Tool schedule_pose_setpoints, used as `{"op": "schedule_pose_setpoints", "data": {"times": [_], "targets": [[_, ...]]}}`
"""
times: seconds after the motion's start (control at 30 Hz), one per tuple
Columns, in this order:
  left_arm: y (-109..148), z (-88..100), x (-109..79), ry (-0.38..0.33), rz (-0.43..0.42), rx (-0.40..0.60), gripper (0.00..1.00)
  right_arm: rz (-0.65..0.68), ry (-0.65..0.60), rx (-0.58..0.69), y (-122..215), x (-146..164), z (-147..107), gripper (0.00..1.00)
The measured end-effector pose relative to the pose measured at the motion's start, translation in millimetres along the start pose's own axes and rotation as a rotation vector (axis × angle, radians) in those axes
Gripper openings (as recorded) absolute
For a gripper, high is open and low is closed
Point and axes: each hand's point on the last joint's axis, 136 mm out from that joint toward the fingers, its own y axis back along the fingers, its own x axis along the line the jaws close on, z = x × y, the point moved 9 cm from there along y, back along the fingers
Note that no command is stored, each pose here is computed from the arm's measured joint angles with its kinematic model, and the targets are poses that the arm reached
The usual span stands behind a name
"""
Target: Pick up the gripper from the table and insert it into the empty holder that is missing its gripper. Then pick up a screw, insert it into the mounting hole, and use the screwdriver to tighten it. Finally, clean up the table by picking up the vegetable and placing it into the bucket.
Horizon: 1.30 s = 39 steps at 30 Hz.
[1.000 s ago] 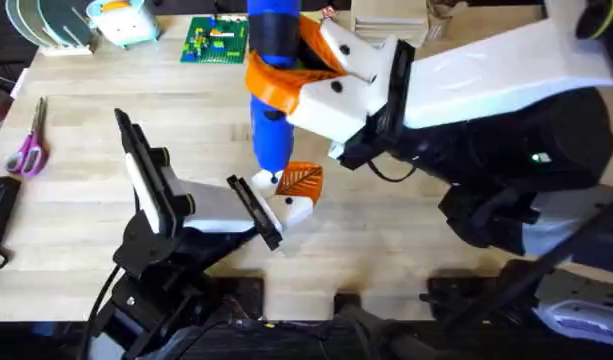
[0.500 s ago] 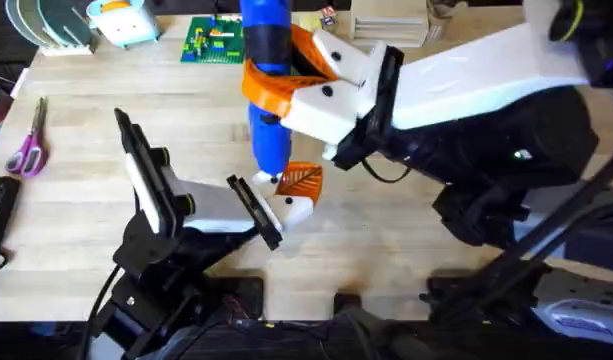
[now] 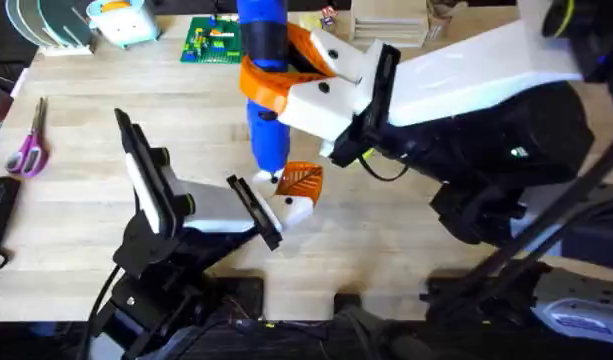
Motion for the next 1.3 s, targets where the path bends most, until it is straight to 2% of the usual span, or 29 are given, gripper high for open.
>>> {"op": "schedule_pose_setpoints", "data": {"times": [0.2,0.27,0.33,0.47,0.63,0.77,0.9,1.03,1.13,1.3], "targets": [[0.0,0.0,-0.1,0.0,-0.001,0.0,0.009,0.043,0.095,-0.241,6.1,4.9,37.6,0.024],[0.0,0.0,0.0,0.0,0.0,0.0,0.009,0.037,0.112,-0.267,8.6,3.0,43.6,0.024],[0.0,0.0,-0.1,0.0,-0.001,0.0,0.009,0.008,0.123,-0.229,8.7,-3.8,39.6,0.024],[0.0,0.0,-0.1,0.0,-0.001,0.0,0.009,-0.099,0.217,-0.036,10.3,-31.2,13.7,0.024],[0.0,0.0,-0.1,0.0,-0.001,0.0,0.009,-0.282,0.441,0.299,30.4,-86.6,-15.5,0.024],[0.0,0.0,0.0,0.0,0.0,0.0,0.009,-0.421,0.632,0.616,51.5,-125.1,-26.8,0.024],[0.0,0.0,0.0,0.0,0.0,0.0,0.009,-0.478,0.869,0.867,71.3,-150.2,-31.4,0.024],[0.0,0.0,-0.1,0.0,-0.001,0.0,0.009,-0.436,1.055,1.095,90.9,-173.3,-47.4,0.024],[0.0,0.0,-0.1,0.0,-0.001,0.0,0.009,-0.335,1.151,1.275,107.9,-189.4,-73.6,0.024],[0.0,0.0,0.0,0.0,0.0,0.0,0.009,-0.138,1.235,1.466,129.9,-204.5,-113.4,0.024]]}}
